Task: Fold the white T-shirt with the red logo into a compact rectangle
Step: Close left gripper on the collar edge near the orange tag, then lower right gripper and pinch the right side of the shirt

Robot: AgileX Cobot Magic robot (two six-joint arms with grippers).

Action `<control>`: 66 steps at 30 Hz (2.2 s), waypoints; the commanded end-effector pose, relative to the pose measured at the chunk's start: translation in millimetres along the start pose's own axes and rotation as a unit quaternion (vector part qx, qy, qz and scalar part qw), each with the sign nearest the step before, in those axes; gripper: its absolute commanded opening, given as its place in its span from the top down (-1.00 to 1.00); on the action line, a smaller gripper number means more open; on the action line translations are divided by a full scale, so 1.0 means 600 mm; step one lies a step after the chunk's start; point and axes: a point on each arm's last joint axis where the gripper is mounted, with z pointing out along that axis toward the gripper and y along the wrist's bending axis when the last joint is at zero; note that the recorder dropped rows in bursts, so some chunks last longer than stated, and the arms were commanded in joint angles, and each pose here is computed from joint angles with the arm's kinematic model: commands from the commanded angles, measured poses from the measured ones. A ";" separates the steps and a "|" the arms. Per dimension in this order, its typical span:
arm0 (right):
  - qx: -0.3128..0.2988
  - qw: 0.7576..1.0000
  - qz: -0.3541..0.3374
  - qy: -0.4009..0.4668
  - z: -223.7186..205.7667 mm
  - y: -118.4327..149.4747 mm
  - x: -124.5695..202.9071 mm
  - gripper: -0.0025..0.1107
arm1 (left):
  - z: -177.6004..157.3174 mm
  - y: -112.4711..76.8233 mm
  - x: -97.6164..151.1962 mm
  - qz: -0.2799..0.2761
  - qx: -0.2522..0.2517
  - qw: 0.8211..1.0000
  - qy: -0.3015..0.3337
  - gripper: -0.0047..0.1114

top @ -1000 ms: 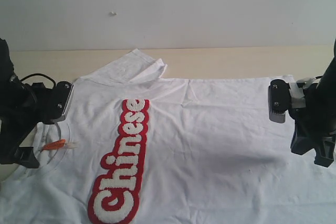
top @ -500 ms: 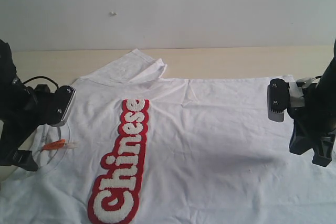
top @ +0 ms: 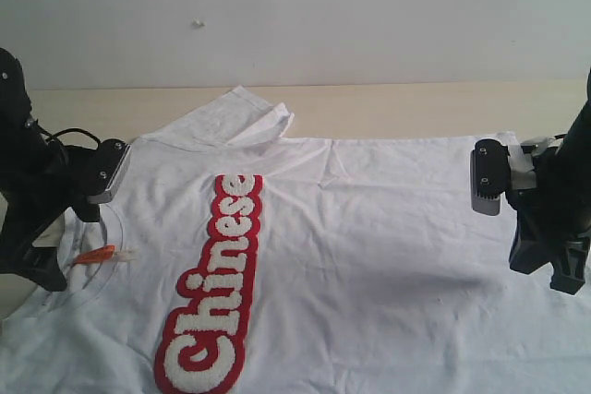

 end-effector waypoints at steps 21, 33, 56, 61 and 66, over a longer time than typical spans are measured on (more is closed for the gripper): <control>0.001 1.000 0.002 -0.003 -0.003 -0.001 -0.002 0.96 | 0.058 0.007 -0.002 -0.034 0.031 0.999 -0.027 -0.67; 0.001 1.000 0.002 -0.003 -0.003 -0.001 -0.002 0.96 | 0.087 0.006 -0.003 -0.063 0.055 0.996 -0.035 0.91; 0.038 0.989 -0.091 0.108 0.017 -0.027 0.037 0.96 | 0.046 0.004 -0.002 -0.061 0.036 0.997 -0.036 0.91; 0.033 0.993 -0.034 0.110 0.025 -0.029 0.046 0.96 | 0.046 0.004 -0.002 -0.061 0.037 0.997 -0.036 0.91; 0.067 0.993 0.021 0.091 0.010 -0.032 0.040 0.57 | 0.046 0.005 -0.001 -0.062 0.036 0.997 -0.036 0.91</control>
